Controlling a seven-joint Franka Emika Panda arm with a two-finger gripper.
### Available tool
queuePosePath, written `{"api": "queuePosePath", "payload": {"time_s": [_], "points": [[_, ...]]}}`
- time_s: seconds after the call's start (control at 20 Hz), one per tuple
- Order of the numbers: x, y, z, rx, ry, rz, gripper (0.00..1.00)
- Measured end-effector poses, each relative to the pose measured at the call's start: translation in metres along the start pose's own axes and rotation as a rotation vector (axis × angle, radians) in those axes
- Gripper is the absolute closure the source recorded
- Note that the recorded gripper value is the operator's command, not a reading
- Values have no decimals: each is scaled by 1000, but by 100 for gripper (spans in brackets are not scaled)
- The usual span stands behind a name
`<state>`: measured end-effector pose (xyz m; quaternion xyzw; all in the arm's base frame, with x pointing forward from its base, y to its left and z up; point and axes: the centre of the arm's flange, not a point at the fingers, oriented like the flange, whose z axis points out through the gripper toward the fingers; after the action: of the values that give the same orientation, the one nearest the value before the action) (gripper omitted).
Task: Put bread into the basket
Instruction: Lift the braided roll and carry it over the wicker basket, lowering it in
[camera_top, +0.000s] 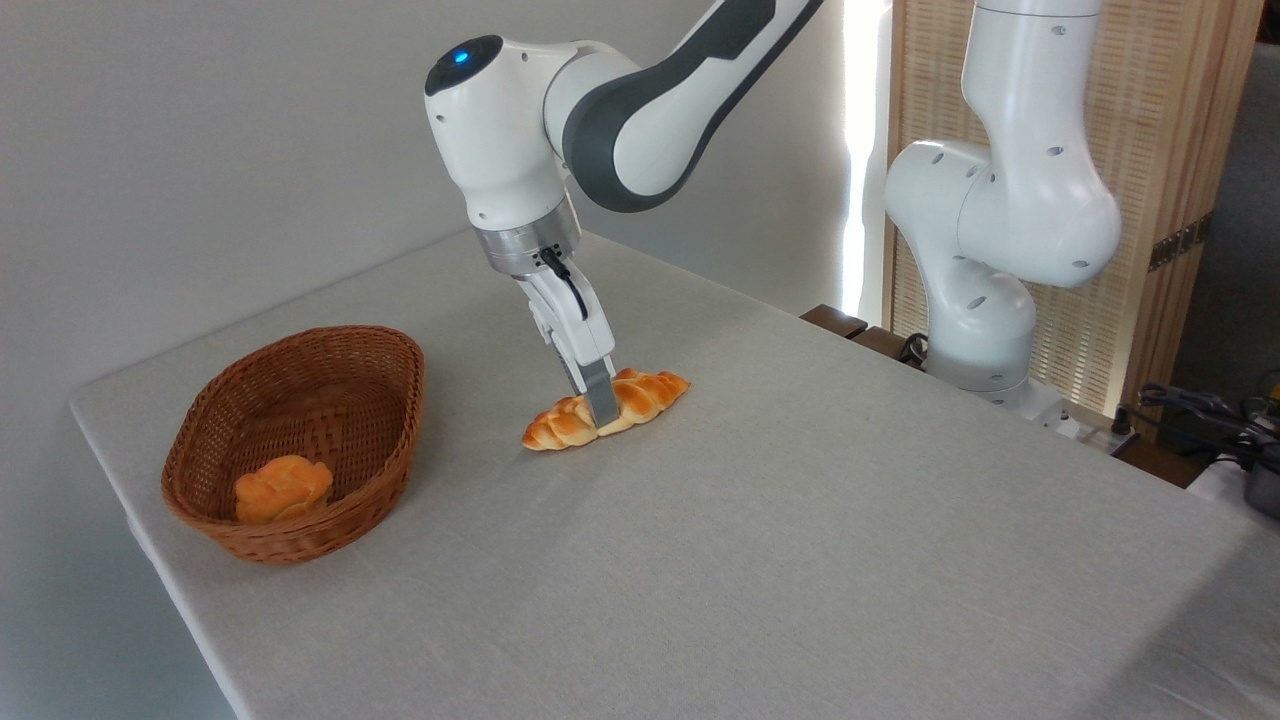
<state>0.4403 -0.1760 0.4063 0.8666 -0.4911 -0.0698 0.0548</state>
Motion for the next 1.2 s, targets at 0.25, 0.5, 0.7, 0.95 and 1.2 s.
{"api": "queuePosePath", "payload": {"time_s": [0.25, 0.5, 0.7, 0.95, 1.2], "points": [[1, 1, -8, -10, -8, 15, 100], [16, -7, -91, 38, 62, 54, 91], [61, -29, -145, 80, 162, 93, 68], [148, -53, -120, 97, 303, 157, 25], [183, -55, -98, 105, 401, 87, 0]]}}
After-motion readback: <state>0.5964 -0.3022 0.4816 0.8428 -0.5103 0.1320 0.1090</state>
